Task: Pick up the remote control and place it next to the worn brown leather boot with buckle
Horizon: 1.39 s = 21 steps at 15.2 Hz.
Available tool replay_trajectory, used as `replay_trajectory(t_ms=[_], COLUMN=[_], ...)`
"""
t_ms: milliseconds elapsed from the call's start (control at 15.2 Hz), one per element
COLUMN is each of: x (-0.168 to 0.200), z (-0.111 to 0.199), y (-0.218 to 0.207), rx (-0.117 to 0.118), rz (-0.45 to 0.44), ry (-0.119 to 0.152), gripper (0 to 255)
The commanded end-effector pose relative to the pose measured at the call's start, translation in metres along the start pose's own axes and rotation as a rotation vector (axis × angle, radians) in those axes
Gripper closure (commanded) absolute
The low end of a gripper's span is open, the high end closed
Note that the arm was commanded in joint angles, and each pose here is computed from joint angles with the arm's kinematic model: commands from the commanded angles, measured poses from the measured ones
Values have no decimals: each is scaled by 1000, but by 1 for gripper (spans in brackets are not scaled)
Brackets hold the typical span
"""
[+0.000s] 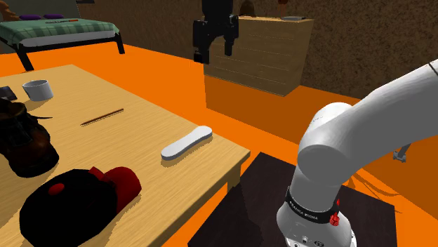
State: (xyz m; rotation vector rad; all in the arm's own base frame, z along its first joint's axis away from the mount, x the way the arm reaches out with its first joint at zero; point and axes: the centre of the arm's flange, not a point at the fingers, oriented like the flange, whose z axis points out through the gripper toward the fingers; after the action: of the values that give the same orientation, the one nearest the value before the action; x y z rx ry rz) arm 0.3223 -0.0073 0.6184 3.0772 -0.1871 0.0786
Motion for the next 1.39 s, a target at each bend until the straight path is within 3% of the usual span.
replay_trajectory(t_ms=[0,726,1320], x=[0,30,75], z=[0,130,238], y=[0,-58,-79], rx=[0,-8,-15], rz=[0,775,1410], ry=[0,-48,-87], gripper=[0,0,0])
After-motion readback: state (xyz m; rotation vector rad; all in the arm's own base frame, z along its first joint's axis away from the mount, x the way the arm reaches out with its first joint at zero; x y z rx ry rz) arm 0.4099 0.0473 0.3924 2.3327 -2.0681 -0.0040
